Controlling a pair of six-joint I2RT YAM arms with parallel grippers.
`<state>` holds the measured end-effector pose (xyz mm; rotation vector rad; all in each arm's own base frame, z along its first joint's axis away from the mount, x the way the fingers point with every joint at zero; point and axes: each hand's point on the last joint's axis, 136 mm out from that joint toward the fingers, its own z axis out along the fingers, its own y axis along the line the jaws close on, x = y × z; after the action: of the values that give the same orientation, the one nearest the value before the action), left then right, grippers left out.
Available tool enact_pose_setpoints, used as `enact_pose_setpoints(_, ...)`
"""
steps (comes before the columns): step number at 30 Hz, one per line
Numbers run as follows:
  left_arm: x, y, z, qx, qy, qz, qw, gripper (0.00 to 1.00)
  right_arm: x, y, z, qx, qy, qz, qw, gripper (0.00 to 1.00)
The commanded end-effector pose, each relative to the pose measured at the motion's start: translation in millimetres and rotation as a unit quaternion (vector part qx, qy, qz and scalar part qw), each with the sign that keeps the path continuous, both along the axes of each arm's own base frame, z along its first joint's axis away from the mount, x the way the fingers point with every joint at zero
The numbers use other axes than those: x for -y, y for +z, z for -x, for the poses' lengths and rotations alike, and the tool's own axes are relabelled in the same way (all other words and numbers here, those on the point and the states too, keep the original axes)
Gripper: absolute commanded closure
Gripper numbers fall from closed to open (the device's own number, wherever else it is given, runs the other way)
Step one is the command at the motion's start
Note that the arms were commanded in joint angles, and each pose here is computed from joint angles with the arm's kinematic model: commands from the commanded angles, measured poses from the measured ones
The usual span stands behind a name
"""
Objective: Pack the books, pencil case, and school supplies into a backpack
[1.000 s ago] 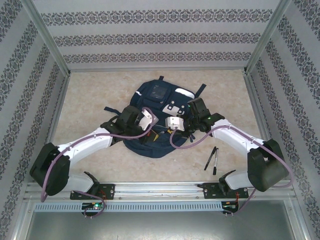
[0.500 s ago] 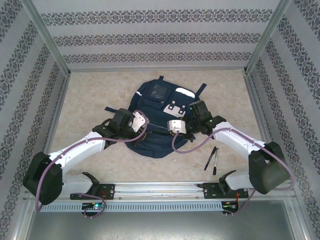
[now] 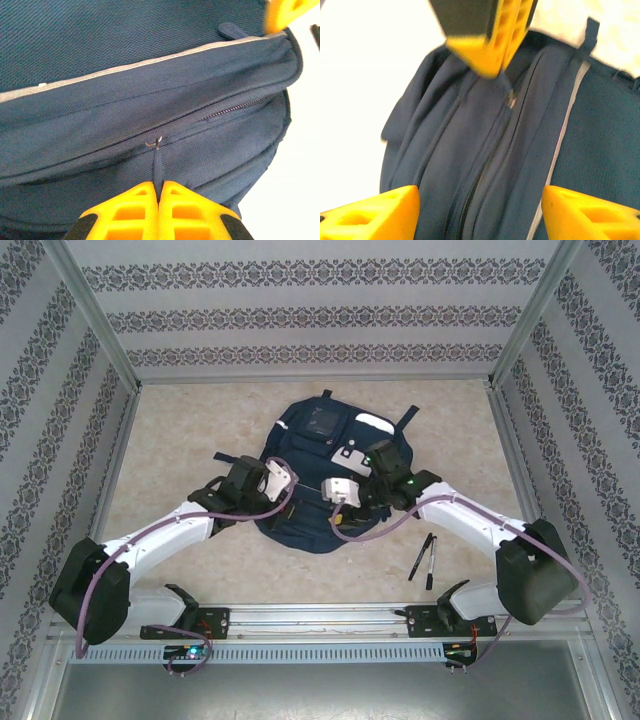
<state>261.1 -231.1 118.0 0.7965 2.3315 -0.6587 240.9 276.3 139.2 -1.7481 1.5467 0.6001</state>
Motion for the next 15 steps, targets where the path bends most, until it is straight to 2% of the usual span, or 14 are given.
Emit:
enact_pose_setpoints(1,27.9,35.5,2.8,0.025,-0.027,0.07,0.997,1.0,-12.4,1.0,-11.1,-0.03,-0.035,0.005,0.999,0.36)
enact_pose_setpoints(5,29.0,43.5,1.7,0.038,-0.015,0.092,0.995,1.0,-13.1,-17.4,-20.8,-0.037,-0.046,0.031,0.998,0.4)
enact_pose_setpoints(10,20.6,42.0,0.5,0.051,-0.003,0.076,0.996,1.0,-5.0,-44.1,-12.7,-0.054,-0.032,0.077,0.995,0.49)
enact_pose_setpoints(12,19.8,40.1,0.5,0.051,-0.003,0.071,0.996,1.0,-1.3,-49.0,-10.7,-0.049,-0.027,0.087,0.995,0.61)
enact_pose_setpoints(15,8.9,32.5,-4.4,0.06,0.017,0.042,0.997,1.0,4.5,-51.4,-8.7,-0.029,-0.017,0.096,0.995,0.86)
